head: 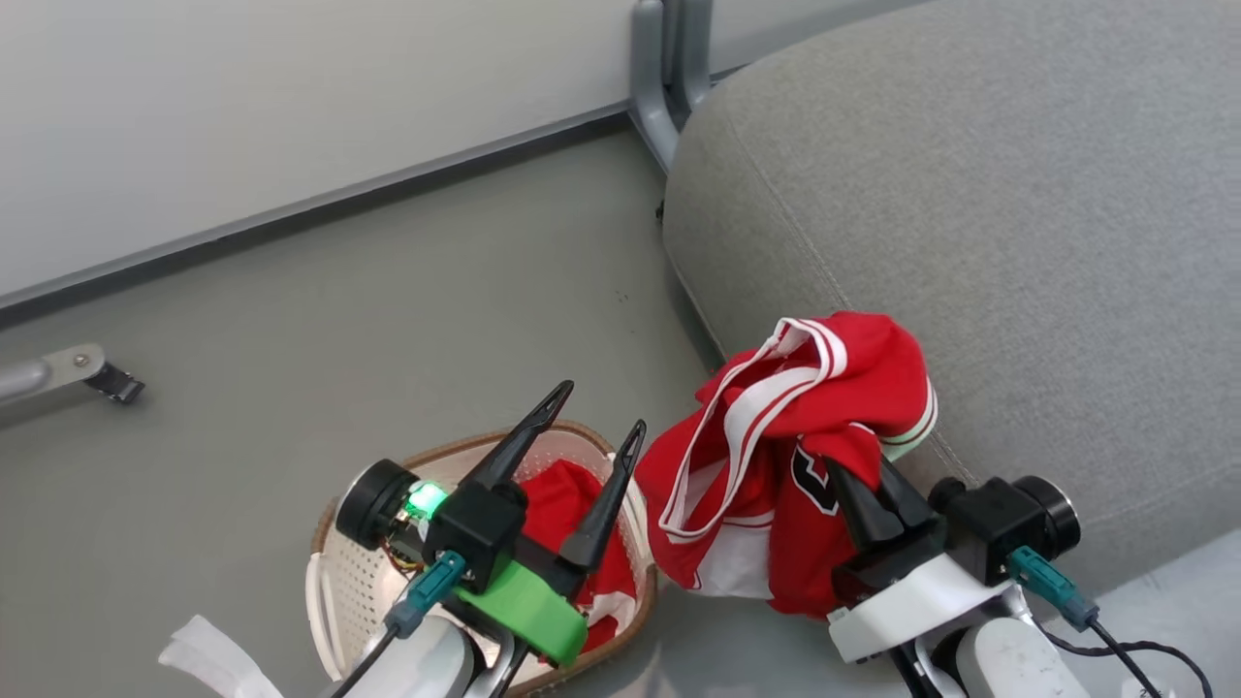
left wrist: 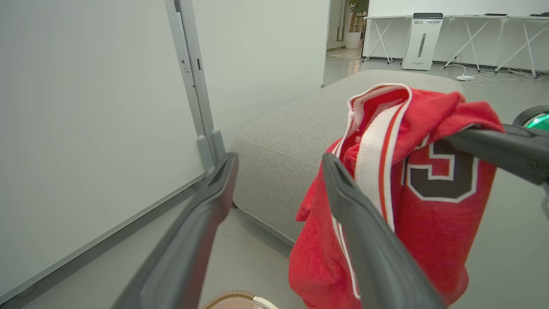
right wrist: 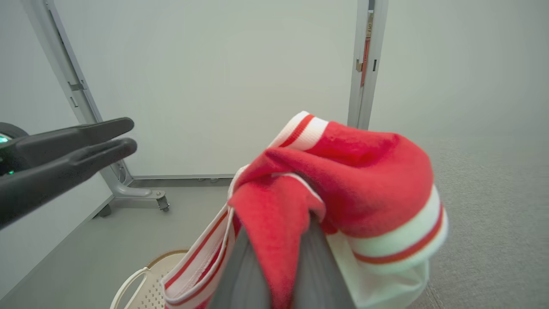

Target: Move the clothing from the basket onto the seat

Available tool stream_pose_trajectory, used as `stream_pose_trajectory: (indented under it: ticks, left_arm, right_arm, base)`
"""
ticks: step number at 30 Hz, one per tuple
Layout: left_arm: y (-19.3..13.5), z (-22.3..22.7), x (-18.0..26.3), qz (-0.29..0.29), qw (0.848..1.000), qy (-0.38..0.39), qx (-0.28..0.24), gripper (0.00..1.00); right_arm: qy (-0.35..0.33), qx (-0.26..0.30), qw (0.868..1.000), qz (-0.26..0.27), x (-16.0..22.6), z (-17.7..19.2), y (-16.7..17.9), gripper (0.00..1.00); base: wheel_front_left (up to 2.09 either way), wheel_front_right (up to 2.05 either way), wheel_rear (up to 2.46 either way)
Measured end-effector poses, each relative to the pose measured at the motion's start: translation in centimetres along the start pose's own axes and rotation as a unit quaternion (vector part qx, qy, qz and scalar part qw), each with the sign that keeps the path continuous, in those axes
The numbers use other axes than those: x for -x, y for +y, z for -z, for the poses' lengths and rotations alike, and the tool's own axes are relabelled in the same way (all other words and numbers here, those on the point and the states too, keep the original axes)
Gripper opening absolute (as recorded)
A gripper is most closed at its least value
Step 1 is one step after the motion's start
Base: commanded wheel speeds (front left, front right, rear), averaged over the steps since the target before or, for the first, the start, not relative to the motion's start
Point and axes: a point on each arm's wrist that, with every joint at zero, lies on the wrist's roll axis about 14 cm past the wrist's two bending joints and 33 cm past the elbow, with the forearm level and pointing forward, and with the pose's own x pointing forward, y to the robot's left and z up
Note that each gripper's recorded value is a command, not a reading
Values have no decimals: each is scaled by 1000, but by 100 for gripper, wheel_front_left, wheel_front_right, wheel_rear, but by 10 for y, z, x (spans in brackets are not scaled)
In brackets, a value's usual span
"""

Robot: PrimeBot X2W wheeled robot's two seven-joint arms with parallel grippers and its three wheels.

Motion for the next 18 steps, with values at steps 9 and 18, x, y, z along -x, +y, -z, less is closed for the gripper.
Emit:
stream_pose_trajectory:
  ticks: [9, 18]
  left_arm:
    - [5, 25, -18, 29, 999, 11, 14, 100]
    - [7, 53, -35, 66, 997, 24, 38, 100]
  right_arm:
    - [-6, 27, 997, 68, 6, -9, -44, 0]
    - [-42, 64, 987, 144, -14, -34, -109, 0]
  base:
    - [0, 0, 0]
    - [0, 0, 0]
